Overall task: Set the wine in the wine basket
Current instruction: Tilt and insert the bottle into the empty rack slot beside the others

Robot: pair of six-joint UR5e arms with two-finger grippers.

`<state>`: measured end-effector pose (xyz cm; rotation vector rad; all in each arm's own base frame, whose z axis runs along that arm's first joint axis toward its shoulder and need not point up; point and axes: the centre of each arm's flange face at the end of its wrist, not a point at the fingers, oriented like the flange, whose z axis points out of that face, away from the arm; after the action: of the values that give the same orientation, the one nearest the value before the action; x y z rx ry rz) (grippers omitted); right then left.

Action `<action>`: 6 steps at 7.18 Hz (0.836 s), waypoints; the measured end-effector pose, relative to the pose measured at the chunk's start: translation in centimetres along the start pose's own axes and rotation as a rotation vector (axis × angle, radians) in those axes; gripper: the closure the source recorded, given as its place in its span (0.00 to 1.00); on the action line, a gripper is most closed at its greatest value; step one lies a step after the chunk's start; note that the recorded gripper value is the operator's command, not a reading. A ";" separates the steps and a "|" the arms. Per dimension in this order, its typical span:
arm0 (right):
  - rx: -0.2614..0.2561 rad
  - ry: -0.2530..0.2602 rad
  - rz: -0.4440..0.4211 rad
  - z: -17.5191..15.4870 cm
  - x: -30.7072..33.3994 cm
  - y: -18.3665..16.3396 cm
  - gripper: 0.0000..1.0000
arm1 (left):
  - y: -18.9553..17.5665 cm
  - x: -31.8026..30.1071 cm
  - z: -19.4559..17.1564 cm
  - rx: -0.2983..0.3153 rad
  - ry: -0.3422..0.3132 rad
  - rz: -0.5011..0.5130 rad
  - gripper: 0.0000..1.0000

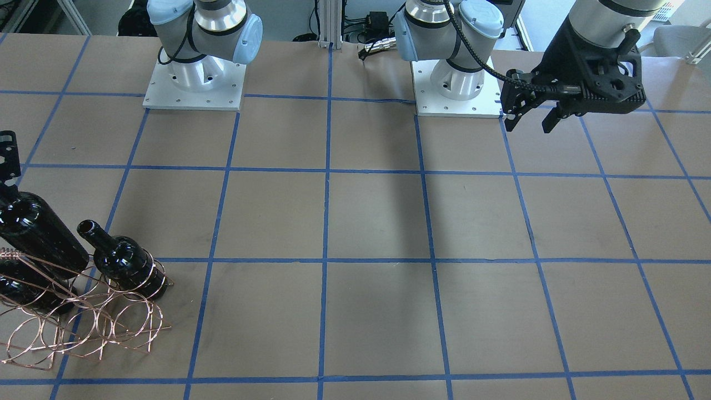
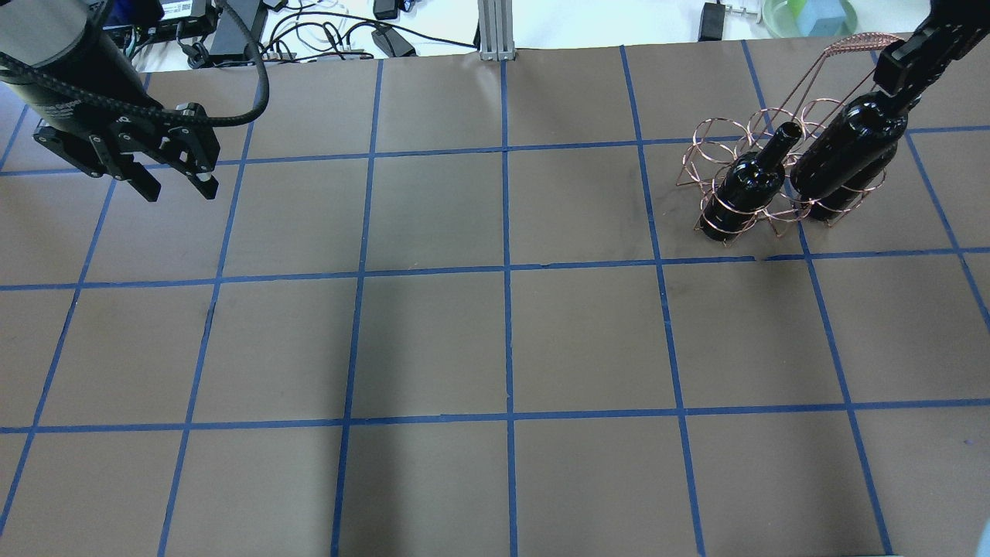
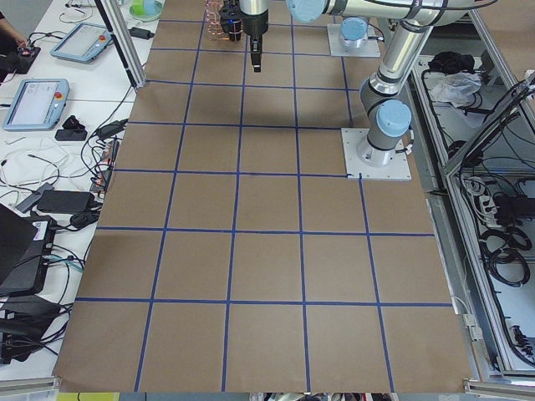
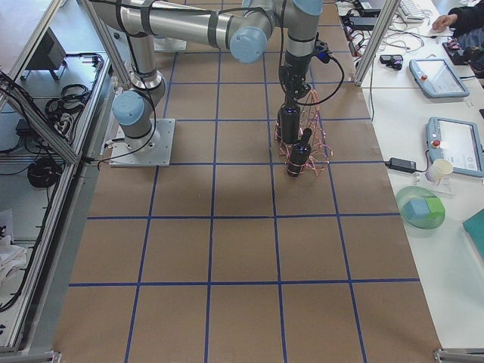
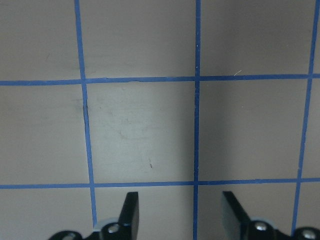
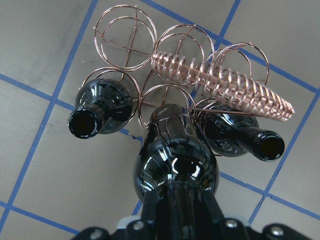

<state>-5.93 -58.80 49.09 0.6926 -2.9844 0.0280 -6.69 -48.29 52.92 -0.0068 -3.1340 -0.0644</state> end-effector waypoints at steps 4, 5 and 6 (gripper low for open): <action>-0.011 -0.006 -0.021 1.1 -0.2 -1.6 1.00 | 0.1 0.0 0.0 -0.001 0.000 0.000 0.36; -0.013 -0.008 -0.023 1.2 -0.2 -1.7 1.00 | 0.1 0.0 0.1 -0.001 0.000 -0.001 0.36; -0.017 -0.013 -0.024 1.7 -0.1 -1.9 1.00 | 0.0 0.1 0.1 -0.003 0.001 -0.008 0.35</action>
<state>-5.13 -60.54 47.43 0.7297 -2.9848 -0.0041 -6.79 -48.26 52.79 0.0061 -3.1329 -0.0685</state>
